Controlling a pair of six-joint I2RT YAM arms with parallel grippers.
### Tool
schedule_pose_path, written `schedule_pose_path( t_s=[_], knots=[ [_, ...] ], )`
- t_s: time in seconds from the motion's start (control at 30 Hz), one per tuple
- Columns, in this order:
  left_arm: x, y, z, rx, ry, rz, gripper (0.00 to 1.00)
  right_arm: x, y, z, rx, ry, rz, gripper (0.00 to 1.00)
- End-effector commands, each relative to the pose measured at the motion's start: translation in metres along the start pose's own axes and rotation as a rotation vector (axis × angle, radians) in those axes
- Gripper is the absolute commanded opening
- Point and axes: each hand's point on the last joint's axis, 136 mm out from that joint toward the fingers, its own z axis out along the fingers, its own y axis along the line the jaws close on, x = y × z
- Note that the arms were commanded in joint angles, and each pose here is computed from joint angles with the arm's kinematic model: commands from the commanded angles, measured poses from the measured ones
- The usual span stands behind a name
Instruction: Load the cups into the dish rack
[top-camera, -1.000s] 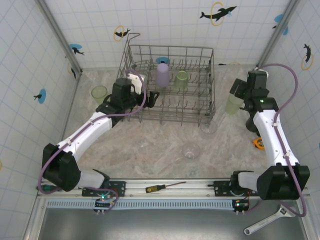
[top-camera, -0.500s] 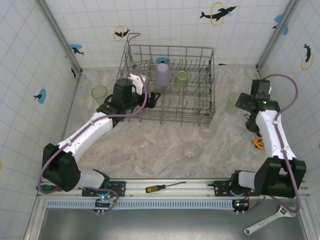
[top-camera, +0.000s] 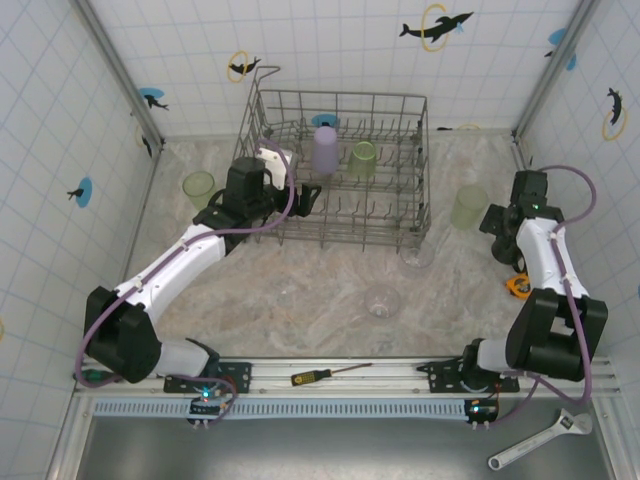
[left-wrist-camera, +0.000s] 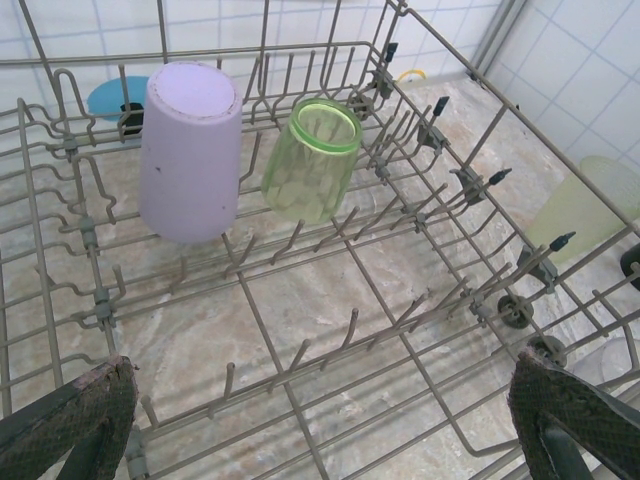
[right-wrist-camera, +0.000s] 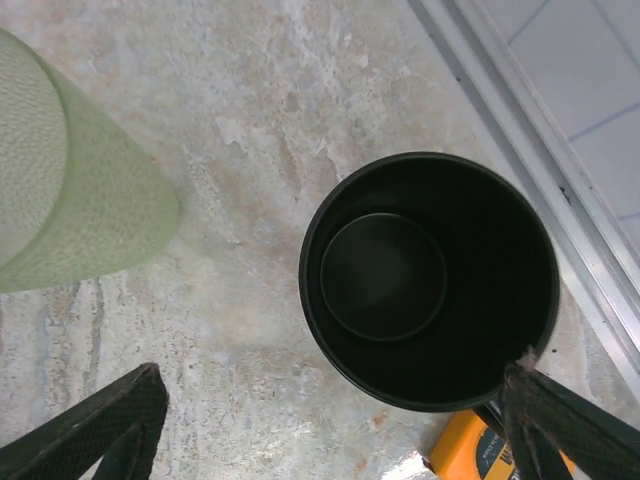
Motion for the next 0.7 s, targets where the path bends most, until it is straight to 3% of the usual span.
schedule_pose_path(
  t_s=[0.0,0.27,0.67],
  knots=[
    [-0.016,-0.008,-0.011,0.023,-0.049,0.003,0.98,0.001,0.001,0.01,-0.002,0.033,-0.03,0.86],
    [-0.018,-0.01,-0.014,0.025,-0.058,0.006,0.98,-0.018,0.002,0.019,0.023,0.063,-0.061,0.78],
    [-0.02,-0.013,-0.017,0.036,-0.065,0.008,0.98,-0.012,0.007,0.044,0.023,0.147,-0.103,0.65]
  ],
)
